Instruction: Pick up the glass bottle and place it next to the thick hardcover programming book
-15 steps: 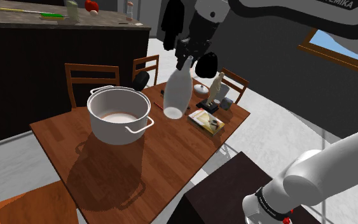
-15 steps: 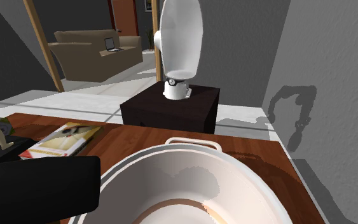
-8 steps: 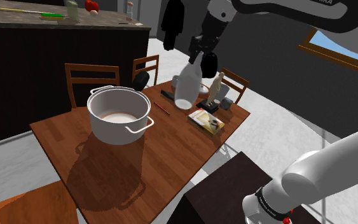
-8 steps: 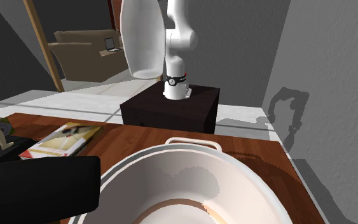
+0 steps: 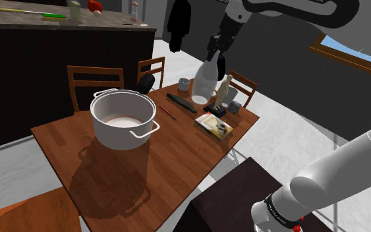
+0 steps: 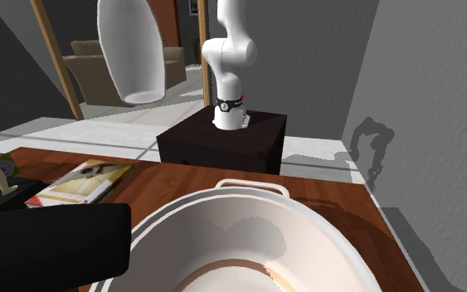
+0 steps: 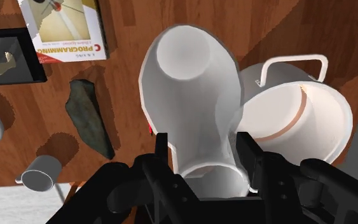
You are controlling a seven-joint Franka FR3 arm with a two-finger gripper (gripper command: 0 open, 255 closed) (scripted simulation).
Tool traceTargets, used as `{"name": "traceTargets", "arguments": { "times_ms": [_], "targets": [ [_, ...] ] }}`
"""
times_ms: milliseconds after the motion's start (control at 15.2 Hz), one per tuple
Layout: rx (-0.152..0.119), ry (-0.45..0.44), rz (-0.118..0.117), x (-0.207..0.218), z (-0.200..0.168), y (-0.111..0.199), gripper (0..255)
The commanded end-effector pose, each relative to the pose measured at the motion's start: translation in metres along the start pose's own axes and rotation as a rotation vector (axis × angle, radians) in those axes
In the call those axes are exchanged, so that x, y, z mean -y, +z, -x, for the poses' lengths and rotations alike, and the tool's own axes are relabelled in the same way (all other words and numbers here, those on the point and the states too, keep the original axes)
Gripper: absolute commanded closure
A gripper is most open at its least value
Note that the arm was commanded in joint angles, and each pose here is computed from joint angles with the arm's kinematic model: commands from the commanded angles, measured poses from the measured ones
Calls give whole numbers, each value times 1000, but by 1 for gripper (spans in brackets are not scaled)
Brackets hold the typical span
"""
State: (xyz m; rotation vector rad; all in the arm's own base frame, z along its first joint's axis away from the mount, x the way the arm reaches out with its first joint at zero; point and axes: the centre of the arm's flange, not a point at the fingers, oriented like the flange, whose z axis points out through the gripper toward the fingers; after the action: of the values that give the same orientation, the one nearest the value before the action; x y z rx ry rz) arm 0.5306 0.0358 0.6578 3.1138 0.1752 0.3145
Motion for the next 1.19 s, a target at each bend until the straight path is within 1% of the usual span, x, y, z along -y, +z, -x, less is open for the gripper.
{"name": "traceTargets", "arguments": {
  "times_ms": [0, 528, 1122],
  "targets": [
    [-1, -1, 1, -26, -11, 2, 255],
    [-1, -1, 1, -125, -39, 9, 255],
    [-1, -1, 1, -124, -29, 56, 255]
  ]
}}
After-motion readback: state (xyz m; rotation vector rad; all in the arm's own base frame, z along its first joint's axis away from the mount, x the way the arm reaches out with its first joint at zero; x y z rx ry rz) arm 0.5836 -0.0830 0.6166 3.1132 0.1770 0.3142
